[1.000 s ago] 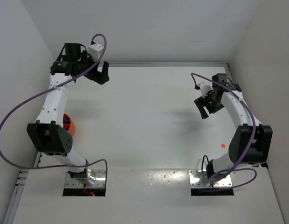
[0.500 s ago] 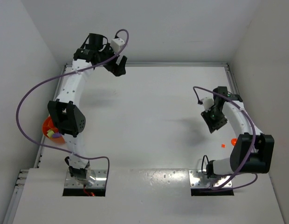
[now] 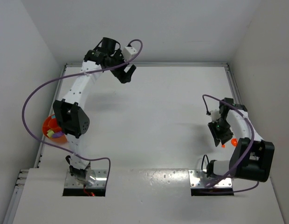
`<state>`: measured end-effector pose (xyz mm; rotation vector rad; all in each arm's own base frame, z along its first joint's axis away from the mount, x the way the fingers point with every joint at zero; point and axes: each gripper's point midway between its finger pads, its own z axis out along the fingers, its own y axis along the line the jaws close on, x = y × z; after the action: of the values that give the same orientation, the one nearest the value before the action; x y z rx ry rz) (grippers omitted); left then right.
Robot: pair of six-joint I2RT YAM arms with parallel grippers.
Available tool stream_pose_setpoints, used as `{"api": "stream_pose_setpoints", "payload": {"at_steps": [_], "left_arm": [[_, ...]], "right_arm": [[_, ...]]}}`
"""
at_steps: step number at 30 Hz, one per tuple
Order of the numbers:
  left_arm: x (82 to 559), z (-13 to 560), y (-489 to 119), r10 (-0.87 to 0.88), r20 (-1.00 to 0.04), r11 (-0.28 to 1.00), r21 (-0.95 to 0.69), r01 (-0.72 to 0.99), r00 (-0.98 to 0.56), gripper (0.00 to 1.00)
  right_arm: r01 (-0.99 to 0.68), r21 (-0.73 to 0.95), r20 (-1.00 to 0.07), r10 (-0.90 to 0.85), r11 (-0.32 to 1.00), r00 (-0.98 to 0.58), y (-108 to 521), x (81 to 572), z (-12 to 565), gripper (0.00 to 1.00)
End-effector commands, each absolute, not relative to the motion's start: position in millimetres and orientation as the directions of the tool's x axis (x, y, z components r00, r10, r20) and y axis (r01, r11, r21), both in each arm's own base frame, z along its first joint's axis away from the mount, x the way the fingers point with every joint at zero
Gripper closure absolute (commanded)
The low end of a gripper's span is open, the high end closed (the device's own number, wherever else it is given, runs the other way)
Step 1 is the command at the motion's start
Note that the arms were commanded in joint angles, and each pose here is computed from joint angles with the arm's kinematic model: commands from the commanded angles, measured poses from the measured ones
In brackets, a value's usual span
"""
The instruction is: Sort the legos into containers by color
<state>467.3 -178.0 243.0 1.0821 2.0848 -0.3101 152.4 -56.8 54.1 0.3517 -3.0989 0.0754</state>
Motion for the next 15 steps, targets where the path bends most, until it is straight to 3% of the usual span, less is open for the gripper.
{"api": "stream_pose_setpoints", "payload": {"at_steps": [1, 10, 15], "left_arm": [[460.9, 253.9, -182.0, 0.628, -0.71, 0.594, 0.174, 0.785, -0.318, 0.08], [466.4, 242.7, -202.6, 0.684, -0.679, 0.538, 0.221, 0.814, -0.267, 0.08], [470.1, 239.7, -207.2, 0.696, -0.671, 0.526, 0.235, 0.817, -0.256, 0.06]], "right_arm": [[-0.207, -0.114, 0.037, -0.204, 0.972, -0.978, -73.9, 141.7, 54.5, 0.63], [-0.079, -0.045, 0.13, -0.072, 0.996, -0.989, -91.6, 126.4, 37.7, 0.63], [-0.026, -0.018, 0.125, -0.023, 1.0, -0.992, -108.9, 136.4, 27.9, 0.67]]}}
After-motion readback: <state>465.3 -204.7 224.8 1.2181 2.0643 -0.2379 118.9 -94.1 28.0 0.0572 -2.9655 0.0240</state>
